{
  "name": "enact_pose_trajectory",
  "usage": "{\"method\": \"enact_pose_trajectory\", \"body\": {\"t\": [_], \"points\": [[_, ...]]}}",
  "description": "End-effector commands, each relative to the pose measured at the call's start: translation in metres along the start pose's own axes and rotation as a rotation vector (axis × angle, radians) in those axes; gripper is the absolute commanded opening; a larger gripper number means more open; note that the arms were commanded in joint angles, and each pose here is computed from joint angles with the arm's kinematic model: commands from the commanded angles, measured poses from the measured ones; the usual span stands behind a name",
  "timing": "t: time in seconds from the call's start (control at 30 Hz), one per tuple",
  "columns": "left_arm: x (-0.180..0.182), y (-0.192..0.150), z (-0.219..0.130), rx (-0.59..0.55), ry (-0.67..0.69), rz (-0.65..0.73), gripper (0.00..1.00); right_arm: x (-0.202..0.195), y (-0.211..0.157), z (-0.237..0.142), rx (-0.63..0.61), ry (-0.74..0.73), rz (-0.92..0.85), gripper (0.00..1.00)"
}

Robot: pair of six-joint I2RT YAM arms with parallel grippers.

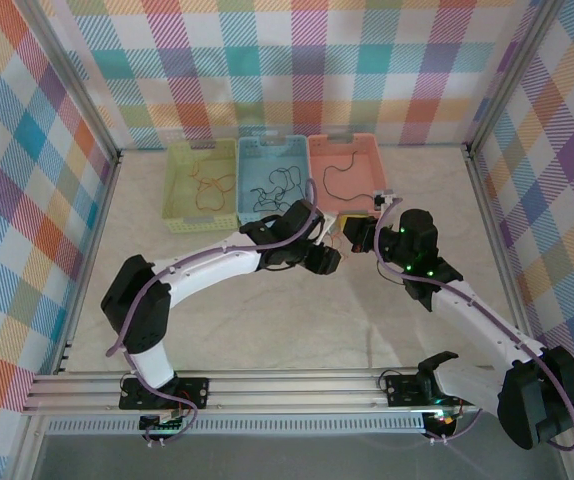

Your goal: Untangle the cables

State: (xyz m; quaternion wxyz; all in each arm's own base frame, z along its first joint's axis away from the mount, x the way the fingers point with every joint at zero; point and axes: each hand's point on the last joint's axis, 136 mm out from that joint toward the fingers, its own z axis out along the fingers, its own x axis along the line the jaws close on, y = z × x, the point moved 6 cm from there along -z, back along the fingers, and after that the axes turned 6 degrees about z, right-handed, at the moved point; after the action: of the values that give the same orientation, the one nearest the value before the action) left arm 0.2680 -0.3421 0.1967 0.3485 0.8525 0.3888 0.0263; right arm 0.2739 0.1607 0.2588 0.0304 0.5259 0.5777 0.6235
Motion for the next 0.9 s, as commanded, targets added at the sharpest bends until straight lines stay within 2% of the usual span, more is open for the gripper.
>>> {"method": "enact_pose_trajectory", "body": {"t": [0.0,0.13,0.3,0.43,0.57,0.6,0.87], "points": [[-0.005,0.006,-0.002,-0.005,0.033,0.059,0.54,0.013,0.014,-0.003,-0.040,0.047,-0.016,0.00],[-0.008,0.001,0.003,0.019,0.042,0.094,0.53,0.013,0.014,-0.004,-0.041,0.045,-0.019,0.00],[-0.008,0.000,0.008,0.028,0.060,0.099,0.42,0.013,0.015,-0.004,-0.043,0.044,-0.021,0.00],[-0.005,0.000,0.007,0.015,0.081,0.095,0.26,0.013,0.015,-0.005,-0.047,0.039,-0.025,0.00],[-0.005,-0.002,-0.002,-0.013,0.087,0.100,0.03,0.010,0.017,-0.008,-0.063,0.005,-0.035,0.00],[-0.005,-0.004,-0.006,-0.022,0.086,0.099,0.00,0.008,0.017,-0.009,-0.067,-0.013,-0.035,0.00],[-0.009,-0.038,-0.062,-0.111,0.006,0.089,0.00,-0.019,0.017,-0.015,-0.117,-0.231,-0.029,0.00]]}}
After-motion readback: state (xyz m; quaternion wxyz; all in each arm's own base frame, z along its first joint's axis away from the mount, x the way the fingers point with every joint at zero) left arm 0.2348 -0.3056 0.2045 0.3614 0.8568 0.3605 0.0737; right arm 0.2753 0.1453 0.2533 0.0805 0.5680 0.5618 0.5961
